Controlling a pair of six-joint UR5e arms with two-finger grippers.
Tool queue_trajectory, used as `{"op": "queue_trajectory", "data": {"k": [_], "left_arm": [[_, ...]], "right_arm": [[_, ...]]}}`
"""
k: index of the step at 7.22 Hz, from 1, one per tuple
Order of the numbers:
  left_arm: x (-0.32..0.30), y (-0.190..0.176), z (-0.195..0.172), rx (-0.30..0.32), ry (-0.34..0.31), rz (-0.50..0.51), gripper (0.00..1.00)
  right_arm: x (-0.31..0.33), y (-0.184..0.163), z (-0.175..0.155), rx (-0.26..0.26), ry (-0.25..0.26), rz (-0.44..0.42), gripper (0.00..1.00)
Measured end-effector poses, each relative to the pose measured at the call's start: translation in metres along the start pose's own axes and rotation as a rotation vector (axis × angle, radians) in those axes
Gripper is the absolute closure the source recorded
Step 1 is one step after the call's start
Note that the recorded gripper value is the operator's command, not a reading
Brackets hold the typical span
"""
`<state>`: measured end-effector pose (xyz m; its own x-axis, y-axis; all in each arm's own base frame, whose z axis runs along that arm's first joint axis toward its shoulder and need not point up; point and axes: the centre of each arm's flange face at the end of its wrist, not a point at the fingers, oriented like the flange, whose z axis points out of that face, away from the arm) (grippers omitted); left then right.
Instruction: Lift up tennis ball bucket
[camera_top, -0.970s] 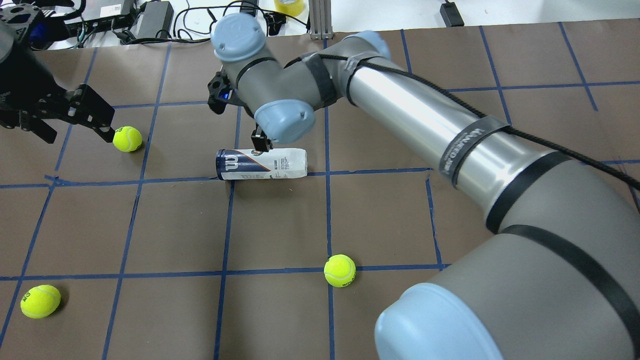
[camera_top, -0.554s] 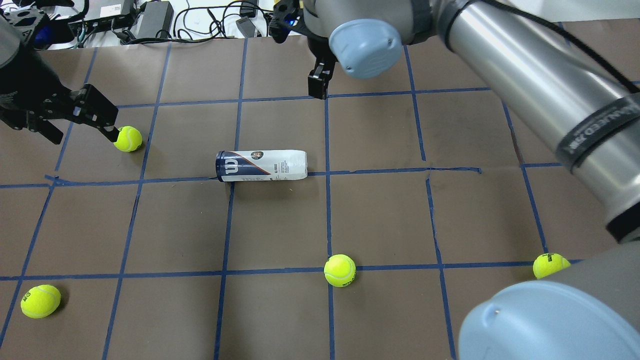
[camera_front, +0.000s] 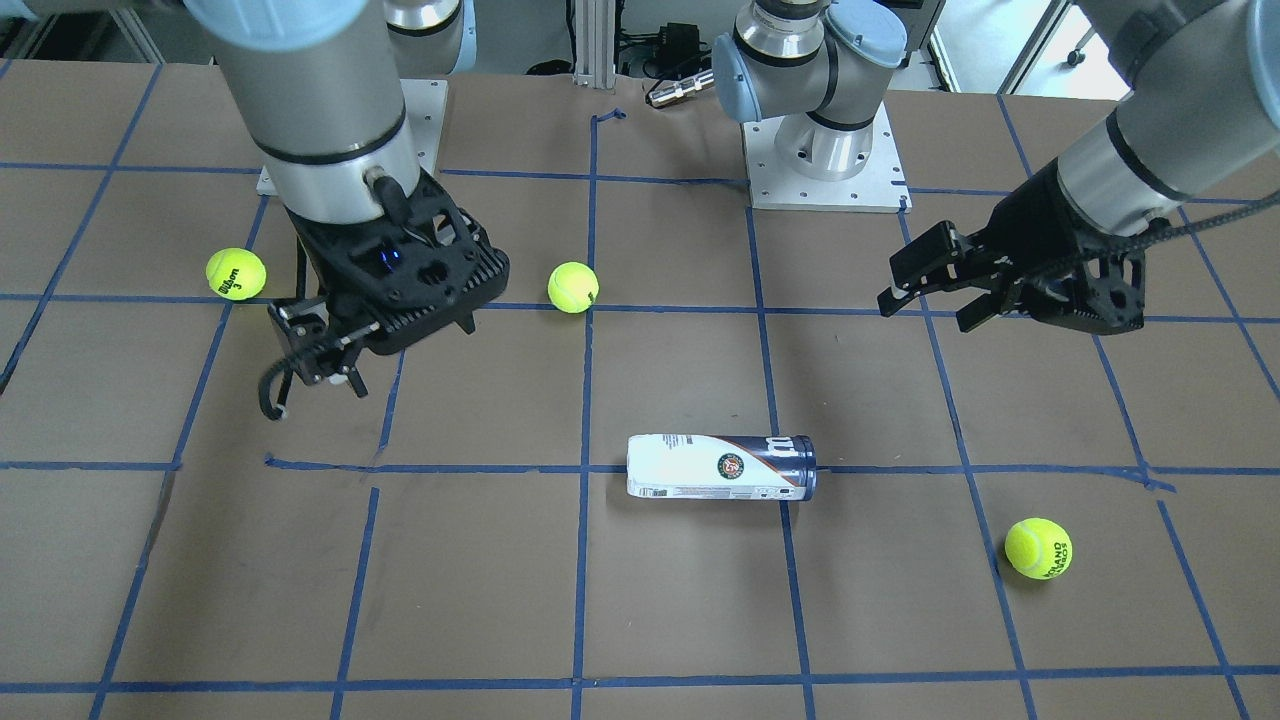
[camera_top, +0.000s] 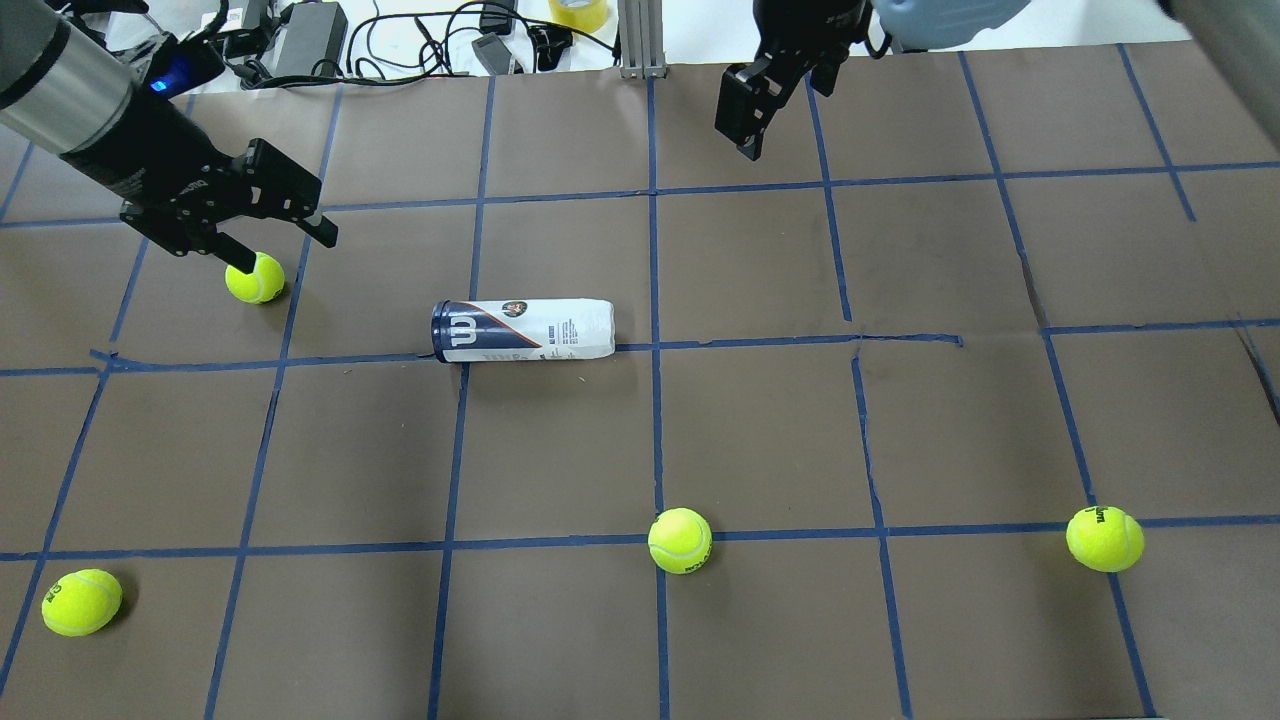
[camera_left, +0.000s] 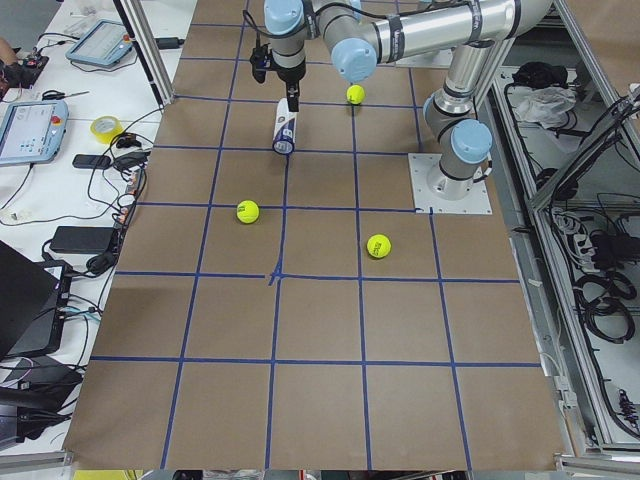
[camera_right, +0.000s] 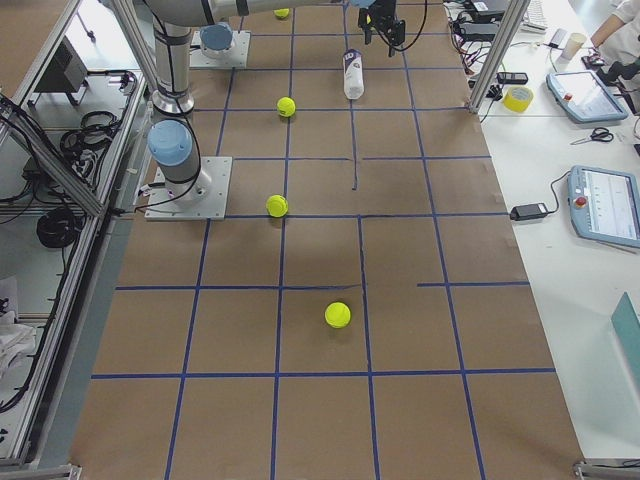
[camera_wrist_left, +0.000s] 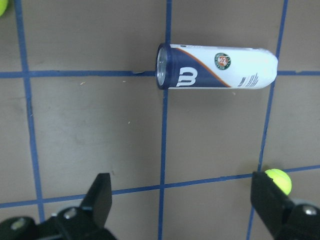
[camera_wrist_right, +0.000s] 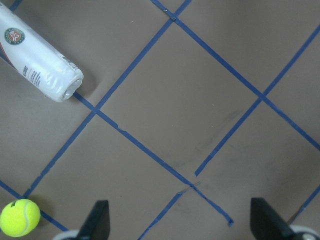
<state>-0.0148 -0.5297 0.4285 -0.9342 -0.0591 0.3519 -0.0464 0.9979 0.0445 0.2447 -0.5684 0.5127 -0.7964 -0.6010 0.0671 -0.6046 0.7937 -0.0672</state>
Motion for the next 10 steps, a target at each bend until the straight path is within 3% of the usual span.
{"op": "queue_trajectory", "data": {"k": [2, 4, 8, 10], "left_arm": [[-0.021, -0.021, 0.046, 0.016, 0.084, 0.007, 0.00], [-0.034, -0.042, 0.086, 0.009, 0.172, 0.024, 0.00], [-0.059, -0.070, 0.155, -0.039, 0.272, -0.002, 0.00], [-0.065, -0.076, 0.175, -0.060, 0.307, -0.003, 0.00]], "right_arm": [[0.002, 0.031, -0.028, 0.025, 0.011, 0.194, 0.00], [0.020, 0.048, -0.032, 0.021, 0.013, 0.361, 0.00], [0.038, 0.081, -0.026, -0.008, 0.039, 0.550, 0.00], [0.063, 0.101, -0.016, -0.022, 0.024, 0.622, 0.00]]}}
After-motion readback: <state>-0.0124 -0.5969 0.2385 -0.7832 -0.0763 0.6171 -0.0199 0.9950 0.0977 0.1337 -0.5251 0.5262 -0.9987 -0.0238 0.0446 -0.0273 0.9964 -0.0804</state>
